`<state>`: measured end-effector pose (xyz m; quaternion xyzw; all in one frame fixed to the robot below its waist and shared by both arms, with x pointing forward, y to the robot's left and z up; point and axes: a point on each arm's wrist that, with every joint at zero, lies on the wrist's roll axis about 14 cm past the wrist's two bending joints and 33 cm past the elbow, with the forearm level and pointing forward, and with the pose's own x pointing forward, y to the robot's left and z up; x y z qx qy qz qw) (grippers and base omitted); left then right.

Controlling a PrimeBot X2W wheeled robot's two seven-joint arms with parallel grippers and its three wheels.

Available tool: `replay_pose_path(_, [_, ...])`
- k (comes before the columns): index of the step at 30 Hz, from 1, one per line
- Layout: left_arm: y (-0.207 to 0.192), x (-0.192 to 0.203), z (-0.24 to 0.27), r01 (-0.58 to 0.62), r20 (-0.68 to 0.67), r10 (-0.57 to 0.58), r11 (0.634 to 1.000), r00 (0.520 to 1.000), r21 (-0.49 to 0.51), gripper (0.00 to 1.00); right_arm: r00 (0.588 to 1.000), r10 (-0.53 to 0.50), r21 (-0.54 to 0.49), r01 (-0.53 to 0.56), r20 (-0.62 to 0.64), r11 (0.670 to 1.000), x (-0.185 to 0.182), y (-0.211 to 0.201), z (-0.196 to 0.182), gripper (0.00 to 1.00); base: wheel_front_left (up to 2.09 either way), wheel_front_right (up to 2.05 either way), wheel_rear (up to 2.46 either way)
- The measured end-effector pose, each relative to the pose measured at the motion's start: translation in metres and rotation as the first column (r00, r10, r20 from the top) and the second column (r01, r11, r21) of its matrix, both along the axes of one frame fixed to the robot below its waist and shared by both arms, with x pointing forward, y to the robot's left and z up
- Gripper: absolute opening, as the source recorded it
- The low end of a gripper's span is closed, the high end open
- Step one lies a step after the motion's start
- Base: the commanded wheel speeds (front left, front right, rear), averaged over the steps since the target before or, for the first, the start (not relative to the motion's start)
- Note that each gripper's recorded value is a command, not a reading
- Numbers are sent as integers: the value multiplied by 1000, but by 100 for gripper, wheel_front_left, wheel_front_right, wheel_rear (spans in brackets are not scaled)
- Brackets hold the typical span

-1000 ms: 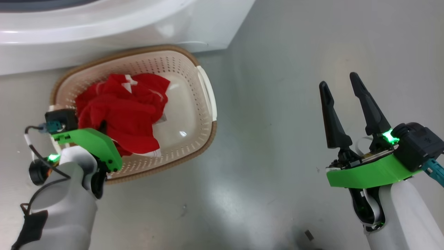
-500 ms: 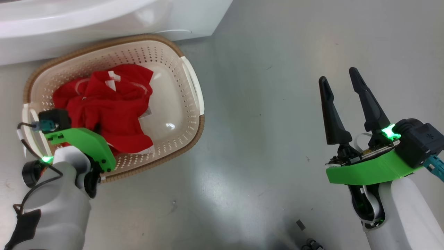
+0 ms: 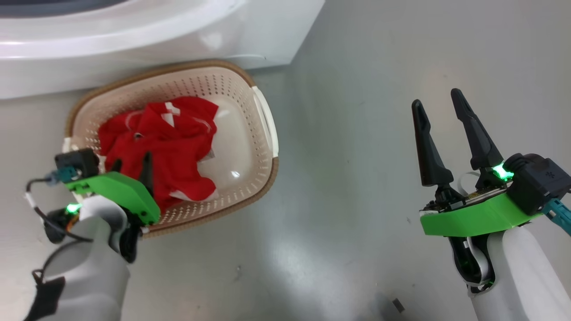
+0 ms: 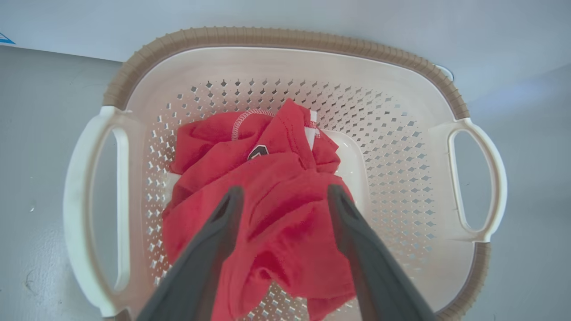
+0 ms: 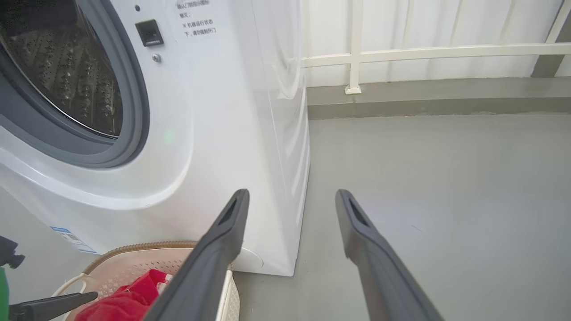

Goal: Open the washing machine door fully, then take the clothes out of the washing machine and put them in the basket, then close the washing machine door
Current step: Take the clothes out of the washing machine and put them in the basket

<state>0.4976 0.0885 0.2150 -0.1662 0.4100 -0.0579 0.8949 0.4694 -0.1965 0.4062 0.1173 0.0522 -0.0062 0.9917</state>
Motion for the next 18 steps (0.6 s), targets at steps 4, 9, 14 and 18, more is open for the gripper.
replay_pose_path(4, [1,-4,17,-26,56,27,999,998,-22,100,999,16,-7,-16,31,1000,1,5,13,100,0,0,0])
replay_pose_path(9, [-1,-4,46,-34,144,41,998,989,-50,100,998,29,-6,-29,61,1000,-2,11,27,100,0,0,0])
replay_pose_path(14, [-2,2,86,-36,271,60,995,961,-93,100,996,38,-4,-37,84,999,-8,15,40,100,0,0,0])
replay_pose_path(18, [4,2,124,-38,391,79,993,917,-113,100,994,40,-6,-40,101,999,-14,16,50,100,0,0,0])
